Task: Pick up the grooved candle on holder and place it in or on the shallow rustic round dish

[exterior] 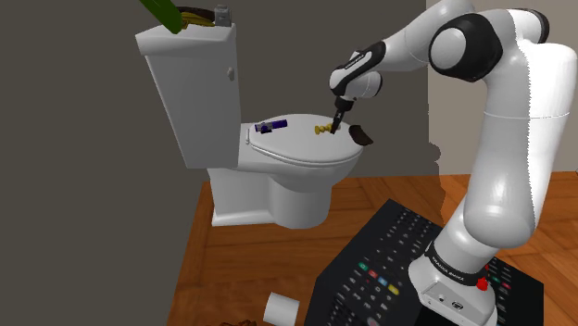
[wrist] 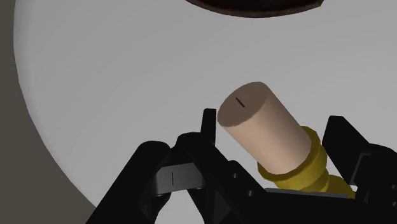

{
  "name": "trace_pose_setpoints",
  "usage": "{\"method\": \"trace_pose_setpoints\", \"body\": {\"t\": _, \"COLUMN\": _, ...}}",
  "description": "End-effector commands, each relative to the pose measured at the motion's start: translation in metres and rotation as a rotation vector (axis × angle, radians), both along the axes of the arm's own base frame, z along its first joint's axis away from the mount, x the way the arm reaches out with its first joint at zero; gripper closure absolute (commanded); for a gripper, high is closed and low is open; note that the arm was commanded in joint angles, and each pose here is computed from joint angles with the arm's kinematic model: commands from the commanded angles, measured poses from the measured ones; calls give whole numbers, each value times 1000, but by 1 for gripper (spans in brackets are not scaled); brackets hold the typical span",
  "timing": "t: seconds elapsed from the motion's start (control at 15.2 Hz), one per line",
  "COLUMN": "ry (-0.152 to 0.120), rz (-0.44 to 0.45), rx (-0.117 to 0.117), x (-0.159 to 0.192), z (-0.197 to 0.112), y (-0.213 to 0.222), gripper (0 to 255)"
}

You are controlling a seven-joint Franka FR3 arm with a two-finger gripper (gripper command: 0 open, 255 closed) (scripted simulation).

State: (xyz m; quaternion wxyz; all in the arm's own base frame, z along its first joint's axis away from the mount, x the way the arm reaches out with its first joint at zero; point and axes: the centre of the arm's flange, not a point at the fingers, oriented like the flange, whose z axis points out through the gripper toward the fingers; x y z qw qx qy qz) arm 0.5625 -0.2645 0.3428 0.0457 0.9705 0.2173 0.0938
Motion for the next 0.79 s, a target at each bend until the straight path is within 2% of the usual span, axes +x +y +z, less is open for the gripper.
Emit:
{"method": "trace_pose_setpoints", "body": {"t": 0.0, "ry": 0, "rz": 0, "rx": 0, "x": -1, "z": 10, "y": 0, "gripper": 255}}
{"method": "trace_pose_setpoints", "body": {"t": 0.73, "ry": 0, "rz": 0, "rx": 0, "x": -1, "z": 68, "y": 0, "gripper": 255}}
